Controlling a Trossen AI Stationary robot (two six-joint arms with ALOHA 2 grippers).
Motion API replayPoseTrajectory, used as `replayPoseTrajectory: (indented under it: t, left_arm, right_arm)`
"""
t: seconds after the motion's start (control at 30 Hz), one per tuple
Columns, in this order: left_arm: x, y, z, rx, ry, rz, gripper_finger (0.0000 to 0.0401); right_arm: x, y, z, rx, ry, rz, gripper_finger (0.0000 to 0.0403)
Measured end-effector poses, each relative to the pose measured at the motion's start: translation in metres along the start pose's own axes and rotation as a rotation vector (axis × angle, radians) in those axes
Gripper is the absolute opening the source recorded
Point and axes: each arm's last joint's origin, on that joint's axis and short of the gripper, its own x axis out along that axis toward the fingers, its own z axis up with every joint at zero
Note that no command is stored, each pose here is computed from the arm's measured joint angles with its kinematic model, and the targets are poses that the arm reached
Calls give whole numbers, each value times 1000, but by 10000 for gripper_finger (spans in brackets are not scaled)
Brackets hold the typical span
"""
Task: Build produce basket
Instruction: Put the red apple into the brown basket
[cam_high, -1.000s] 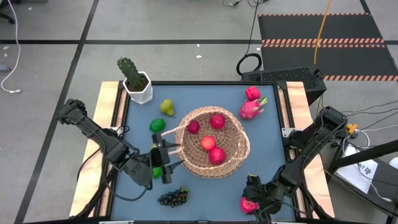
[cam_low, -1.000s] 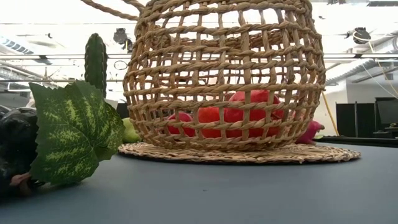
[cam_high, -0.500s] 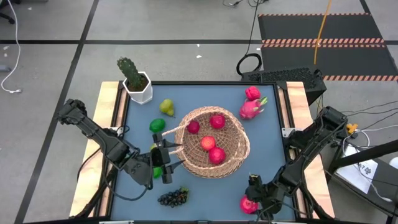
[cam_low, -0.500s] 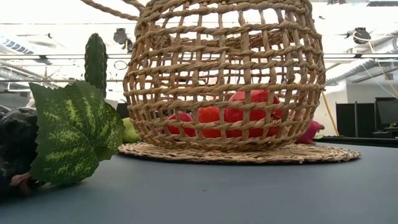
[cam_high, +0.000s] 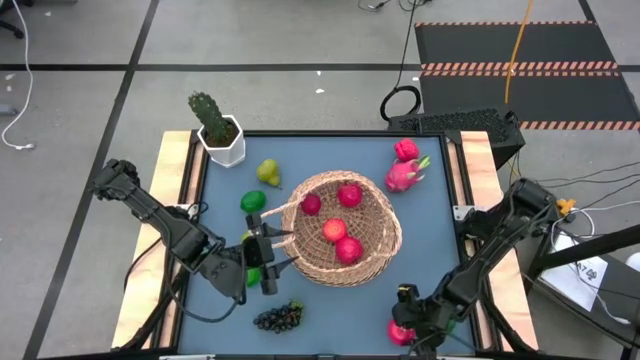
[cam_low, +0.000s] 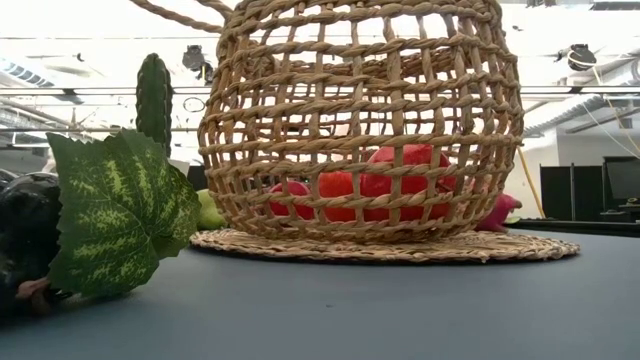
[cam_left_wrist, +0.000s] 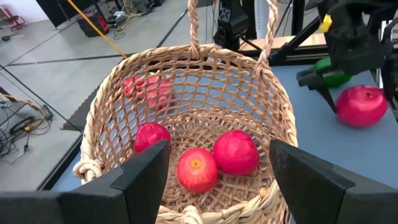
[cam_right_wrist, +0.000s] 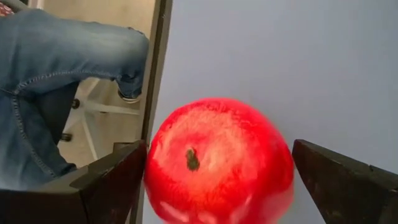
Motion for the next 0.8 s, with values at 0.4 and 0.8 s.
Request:
replayPoseTrajectory:
  t: [0.4, 0.8]
  left_arm:
    - [0, -1, 3, 3, -23, -7, 273]
    - [0, -1, 3, 3, -23, -8, 273]
  right_arm:
    - [4, -1, 0, 6, 22, 7, 385]
    - [4, 4, 4, 41, 13, 93, 376]
